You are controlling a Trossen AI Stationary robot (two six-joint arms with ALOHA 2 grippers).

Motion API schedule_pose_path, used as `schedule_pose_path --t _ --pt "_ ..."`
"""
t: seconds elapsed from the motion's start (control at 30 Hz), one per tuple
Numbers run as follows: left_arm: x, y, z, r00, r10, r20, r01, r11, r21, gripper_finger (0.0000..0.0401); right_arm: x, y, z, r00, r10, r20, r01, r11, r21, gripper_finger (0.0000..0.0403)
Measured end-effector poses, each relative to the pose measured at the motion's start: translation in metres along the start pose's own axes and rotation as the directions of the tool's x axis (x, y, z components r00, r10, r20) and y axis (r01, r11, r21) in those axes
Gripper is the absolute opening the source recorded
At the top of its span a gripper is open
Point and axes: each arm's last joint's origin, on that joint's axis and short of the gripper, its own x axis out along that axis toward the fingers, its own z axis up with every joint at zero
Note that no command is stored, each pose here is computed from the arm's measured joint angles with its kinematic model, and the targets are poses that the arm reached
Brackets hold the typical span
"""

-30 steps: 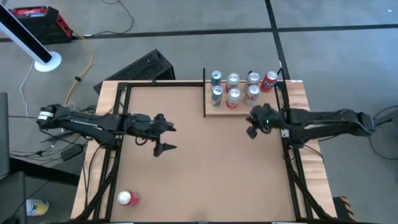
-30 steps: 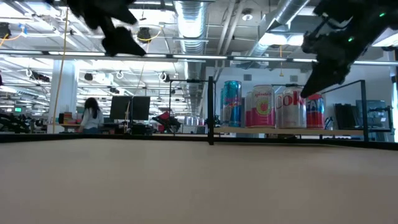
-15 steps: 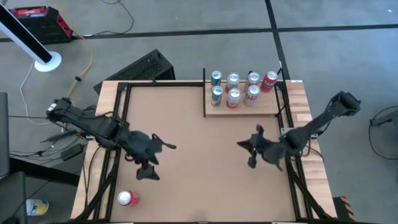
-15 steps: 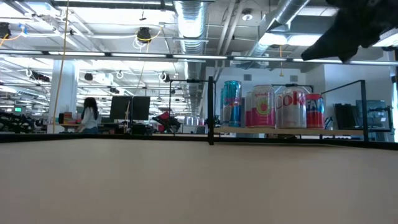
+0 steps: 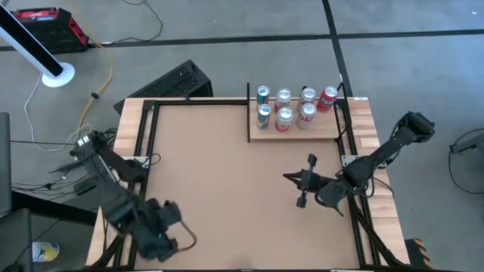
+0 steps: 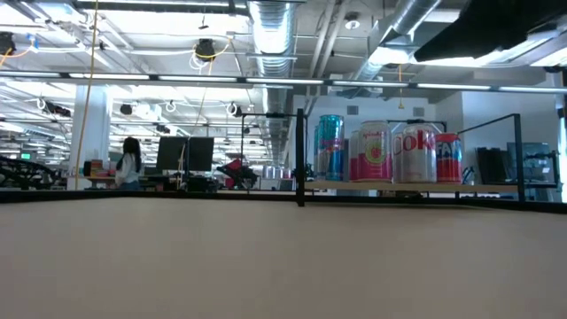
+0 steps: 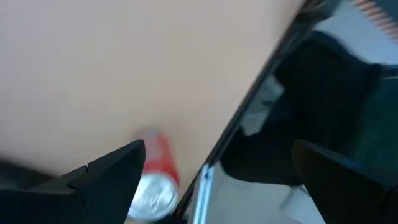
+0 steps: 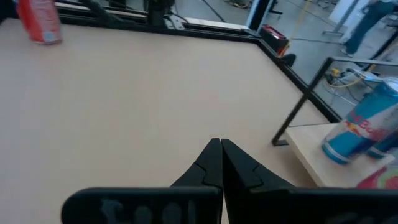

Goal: Place canned beverage on shelf
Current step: Put the orange soda can on the shelf aligned with the orange soda can

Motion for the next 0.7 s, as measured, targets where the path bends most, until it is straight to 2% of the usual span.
schedule_pose_path --t 0.1,0.23,0.53,0.7 --pt "0.014 0.0 -0.02 0.992 0.119 -0.031 -0.12 0.991 -0.051 0.0391 -0.002 0.002 -0.001 1.0 0.024 -0.005 -0.024 1.0 -0.008 0.002" --pt "0.027 0.005 -0.039 0.959 0.277 -0.056 -0.281 0.957 -0.077 0.0391 -0.003 0.004 0.001 0.999 0.039 0.009 -0.039 0.999 0.007 0.0021" --pt "0.034 0.011 -0.057 0.943 0.327 -0.055 -0.33 0.943 -0.049 0.0391 -0.005 0.007 0.002 0.996 0.09 0.017 -0.09 0.995 0.036 0.0021" --pt "0.041 0.016 -0.059 0.932 0.355 -0.075 -0.359 0.932 -0.052 0.0391 -0.009 0.01 0.001 0.994 0.107 0.019 -0.107 0.994 0.03 0.0021"
